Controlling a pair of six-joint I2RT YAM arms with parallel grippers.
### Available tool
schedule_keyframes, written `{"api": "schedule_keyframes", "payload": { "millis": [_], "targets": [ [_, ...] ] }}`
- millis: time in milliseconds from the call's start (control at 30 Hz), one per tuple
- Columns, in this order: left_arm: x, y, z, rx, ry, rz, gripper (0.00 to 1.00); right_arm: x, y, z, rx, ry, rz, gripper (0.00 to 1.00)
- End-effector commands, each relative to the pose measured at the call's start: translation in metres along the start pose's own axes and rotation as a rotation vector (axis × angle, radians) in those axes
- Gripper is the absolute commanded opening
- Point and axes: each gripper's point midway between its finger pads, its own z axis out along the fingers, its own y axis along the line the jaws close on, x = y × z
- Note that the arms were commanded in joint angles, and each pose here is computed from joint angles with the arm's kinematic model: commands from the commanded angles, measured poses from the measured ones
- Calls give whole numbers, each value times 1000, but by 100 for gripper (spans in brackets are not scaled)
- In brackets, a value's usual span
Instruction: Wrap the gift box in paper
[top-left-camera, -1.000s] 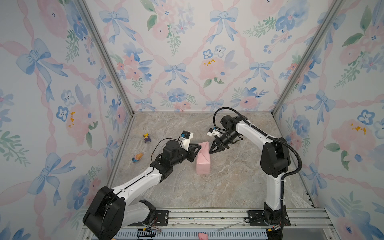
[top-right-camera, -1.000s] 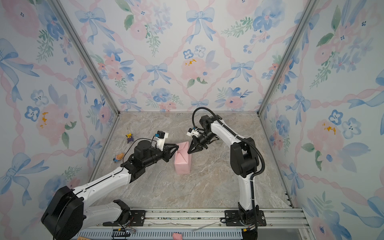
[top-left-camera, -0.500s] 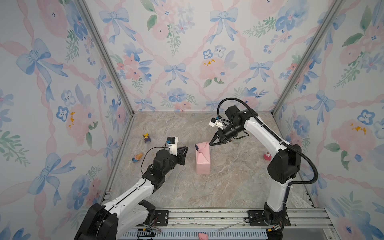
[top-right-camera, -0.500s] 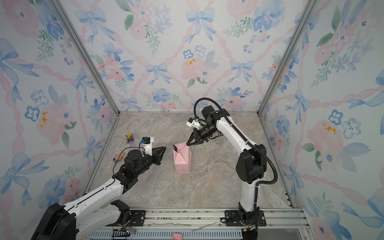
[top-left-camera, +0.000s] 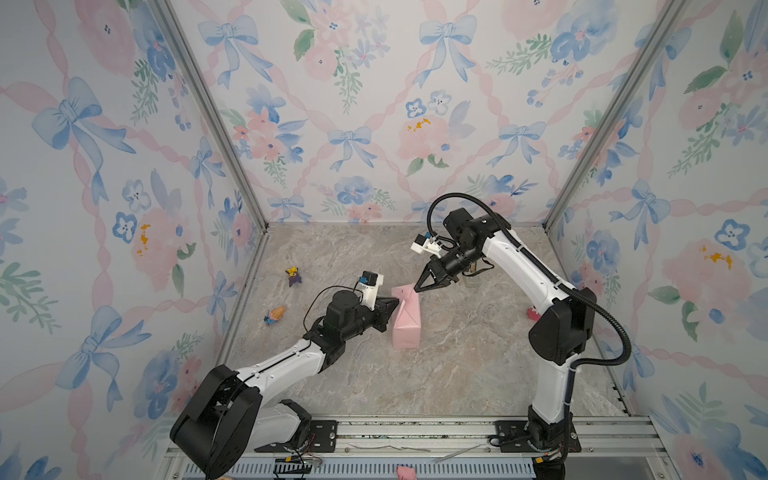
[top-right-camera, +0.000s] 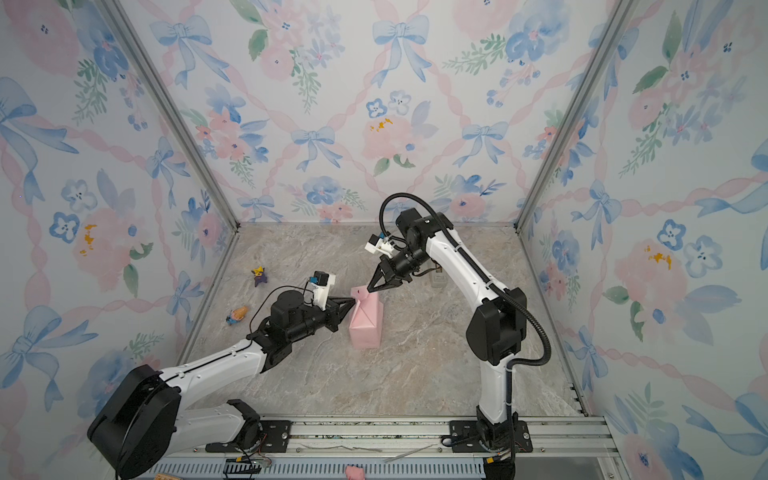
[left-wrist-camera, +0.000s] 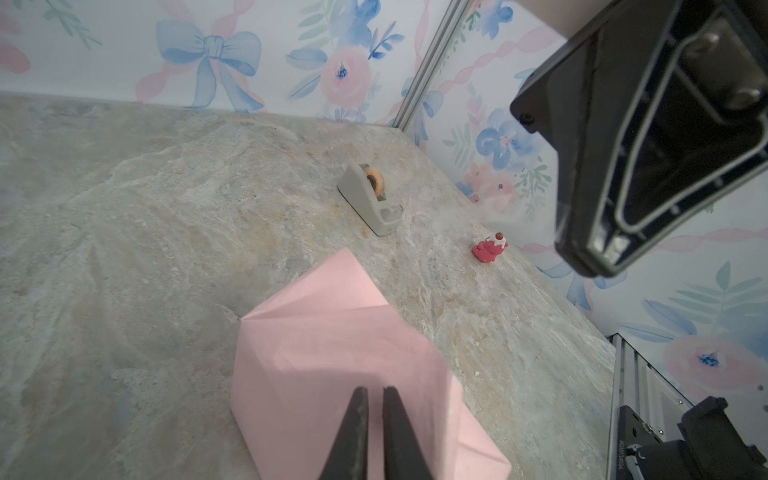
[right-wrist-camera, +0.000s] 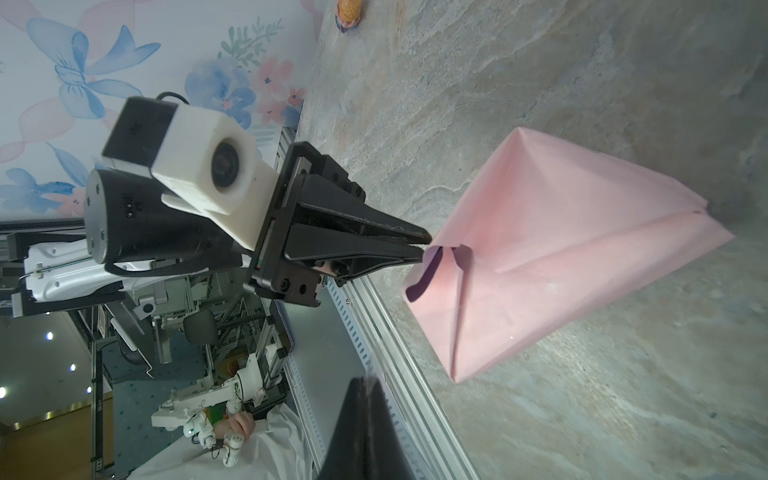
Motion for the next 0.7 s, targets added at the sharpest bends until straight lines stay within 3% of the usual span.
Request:
{"api": "schedule_keyframes", "payload": {
  "millis": [0, 667],
  "targets": [
    [4, -5, 7, 34, 22, 18, 12, 4, -5, 8, -10, 44, 22, 0],
    [12, 0, 13, -9, 82, 44, 11, 22, -51, 42, 0, 155, 147, 0]
  ]
}}
